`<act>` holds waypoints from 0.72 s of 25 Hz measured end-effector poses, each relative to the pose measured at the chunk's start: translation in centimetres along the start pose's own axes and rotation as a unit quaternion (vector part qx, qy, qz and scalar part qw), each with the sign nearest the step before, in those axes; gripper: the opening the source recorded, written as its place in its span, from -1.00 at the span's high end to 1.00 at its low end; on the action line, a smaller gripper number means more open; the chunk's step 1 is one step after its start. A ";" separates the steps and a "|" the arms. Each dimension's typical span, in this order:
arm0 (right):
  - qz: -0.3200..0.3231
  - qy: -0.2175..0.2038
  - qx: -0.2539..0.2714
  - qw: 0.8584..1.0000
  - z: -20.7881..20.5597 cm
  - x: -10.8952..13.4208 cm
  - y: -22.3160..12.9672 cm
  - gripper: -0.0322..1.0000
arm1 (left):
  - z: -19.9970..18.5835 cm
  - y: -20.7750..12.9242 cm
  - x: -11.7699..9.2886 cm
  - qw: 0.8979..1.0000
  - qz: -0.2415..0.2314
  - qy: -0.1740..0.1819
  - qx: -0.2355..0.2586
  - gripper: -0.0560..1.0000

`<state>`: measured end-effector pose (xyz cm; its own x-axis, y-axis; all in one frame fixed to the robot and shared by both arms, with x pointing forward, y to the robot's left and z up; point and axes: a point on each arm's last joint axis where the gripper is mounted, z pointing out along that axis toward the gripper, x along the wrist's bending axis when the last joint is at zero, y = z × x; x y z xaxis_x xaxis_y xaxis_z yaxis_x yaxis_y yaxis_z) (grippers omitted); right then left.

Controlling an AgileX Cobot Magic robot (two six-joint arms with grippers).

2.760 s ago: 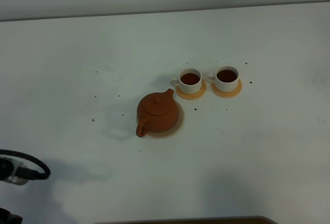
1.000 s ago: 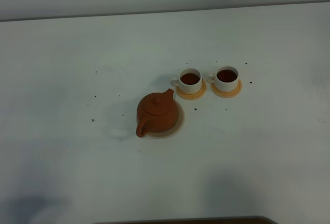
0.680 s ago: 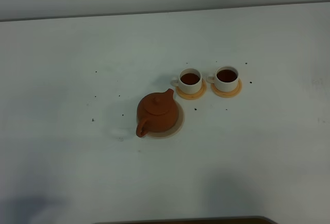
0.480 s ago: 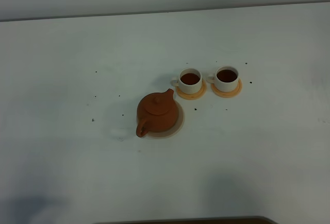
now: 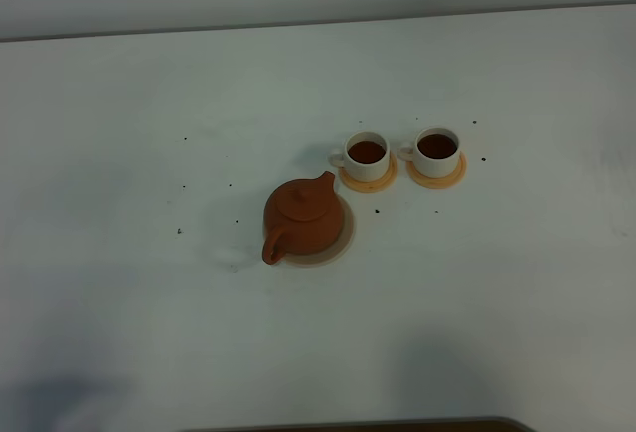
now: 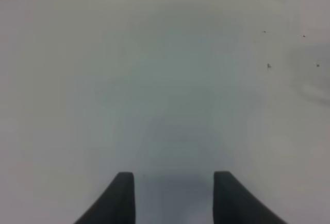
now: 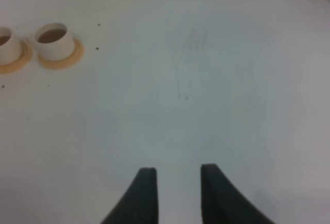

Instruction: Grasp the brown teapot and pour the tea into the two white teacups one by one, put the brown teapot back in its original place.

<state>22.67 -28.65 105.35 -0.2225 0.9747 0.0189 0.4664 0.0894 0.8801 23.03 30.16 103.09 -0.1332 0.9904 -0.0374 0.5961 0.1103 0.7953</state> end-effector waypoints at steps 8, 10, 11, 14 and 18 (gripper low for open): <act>-0.001 0.000 0.000 1.000 0.0 0.0 0.0 0.47 | 0.0 0.0 0.0 1.000 -0.004 0.006 0.000 0.15; -0.001 0.000 0.000 1.000 0.0 0.0 0.0 0.47 | 0.0 0.0 0.0 1.000 -0.004 0.006 0.000 0.15; -0.001 0.000 0.000 1.000 0.0 0.0 0.0 0.47 | 0.0 0.0 0.0 1.000 -0.004 0.006 0.000 0.15; -0.001 0.000 0.000 1.000 0.0 0.0 0.0 0.47 | 0.0 0.0 0.0 1.000 -0.005 0.006 0.000 0.15; -0.001 0.000 0.000 1.000 0.0 0.0 0.0 0.47 | 0.0 0.0 0.0 1.000 -0.005 0.006 0.000 0.15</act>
<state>22.67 -28.65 105.35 -0.2230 0.9746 0.0180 0.4661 0.0904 0.8801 23.03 30.14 103.09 -0.1479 0.9883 -0.0384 0.5943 0.1198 0.7952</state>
